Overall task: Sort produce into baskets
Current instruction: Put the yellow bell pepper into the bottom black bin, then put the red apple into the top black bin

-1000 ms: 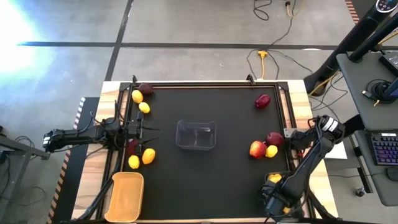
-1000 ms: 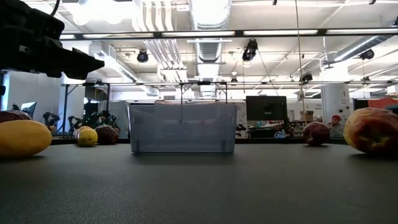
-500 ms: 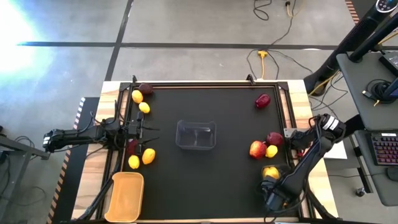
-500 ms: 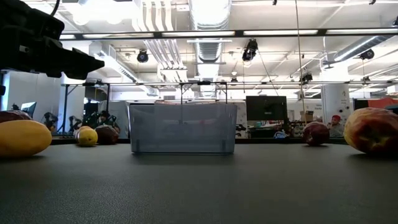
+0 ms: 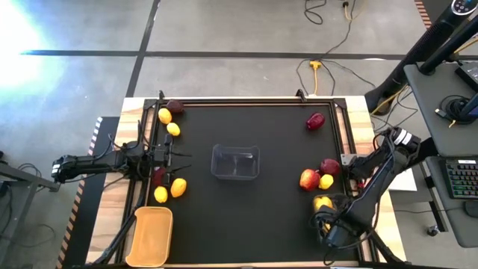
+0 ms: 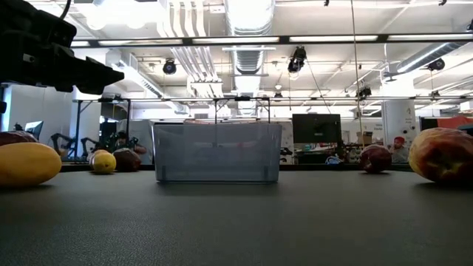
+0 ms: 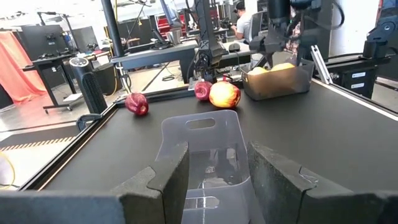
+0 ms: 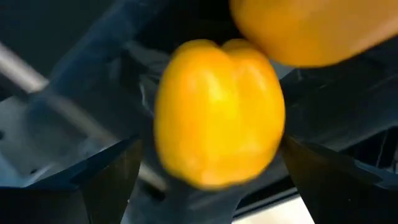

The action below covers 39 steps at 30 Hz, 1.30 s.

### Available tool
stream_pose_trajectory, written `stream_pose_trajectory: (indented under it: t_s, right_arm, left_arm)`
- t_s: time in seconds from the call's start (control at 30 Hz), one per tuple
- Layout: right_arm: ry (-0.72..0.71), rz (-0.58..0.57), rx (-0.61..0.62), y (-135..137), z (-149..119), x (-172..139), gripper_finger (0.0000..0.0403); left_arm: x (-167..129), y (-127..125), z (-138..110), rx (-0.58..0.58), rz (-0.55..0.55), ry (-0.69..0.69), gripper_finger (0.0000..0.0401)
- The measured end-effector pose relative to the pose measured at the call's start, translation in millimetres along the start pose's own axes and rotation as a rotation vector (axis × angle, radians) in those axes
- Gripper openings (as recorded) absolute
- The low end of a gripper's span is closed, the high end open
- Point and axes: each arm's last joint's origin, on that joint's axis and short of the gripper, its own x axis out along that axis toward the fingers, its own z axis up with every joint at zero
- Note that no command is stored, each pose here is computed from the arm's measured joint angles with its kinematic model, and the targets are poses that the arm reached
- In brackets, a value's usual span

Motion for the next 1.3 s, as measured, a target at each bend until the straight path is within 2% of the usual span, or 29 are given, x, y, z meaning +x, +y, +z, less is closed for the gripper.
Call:
stream_pose_trajectory:
  t_s: [0.17, 0.3, 0.4, 0.53, 0.7, 0.9, 1.07, 1.3]
  right_arm:
    - [-0.030, 0.023, 0.035, -3, -5, -31, 0.0374]
    - [-0.144, 0.053, 0.097, -7, -1, -66, 0.0375]
    - [-0.236, 0.075, 0.167, -12, 13, -85, 0.0375]
    - [-0.263, 0.083, 0.257, -19, 48, -96, 0.0375]
    - [-0.277, 0.046, 0.333, -35, 107, -103, 0.0375]
    - [-0.209, -0.041, 0.503, -63, 168, -93, 0.0375]
    - [-0.097, -0.105, 0.757, -75, 179, -87, 0.0375]
    - [-0.107, -0.085, 0.913, -75, 181, -72, 0.0375]
  left_arm:
    - [0, 0, 0, 0.000, 0.000, 0.001, 0.0146]
    - [0, 0, 0, 0.000, 0.000, 0.000, 0.0146]
    - [0, 0, 0, 0.000, 0.000, 0.000, 0.0146]
    - [0, 0, 0, 0.000, 0.000, 0.000, 0.0146]
    - [0, 0, 0, 0.000, 0.000, 0.000, 0.0146]
    - [0, 0, 0, 0.000, 0.000, 0.000, 0.0146]
    - [0, 0, 0, 0.000, 0.000, 0.000, 0.0146]
    - [0, 0, 0, 0.000, 0.000, 0.000, 0.0146]
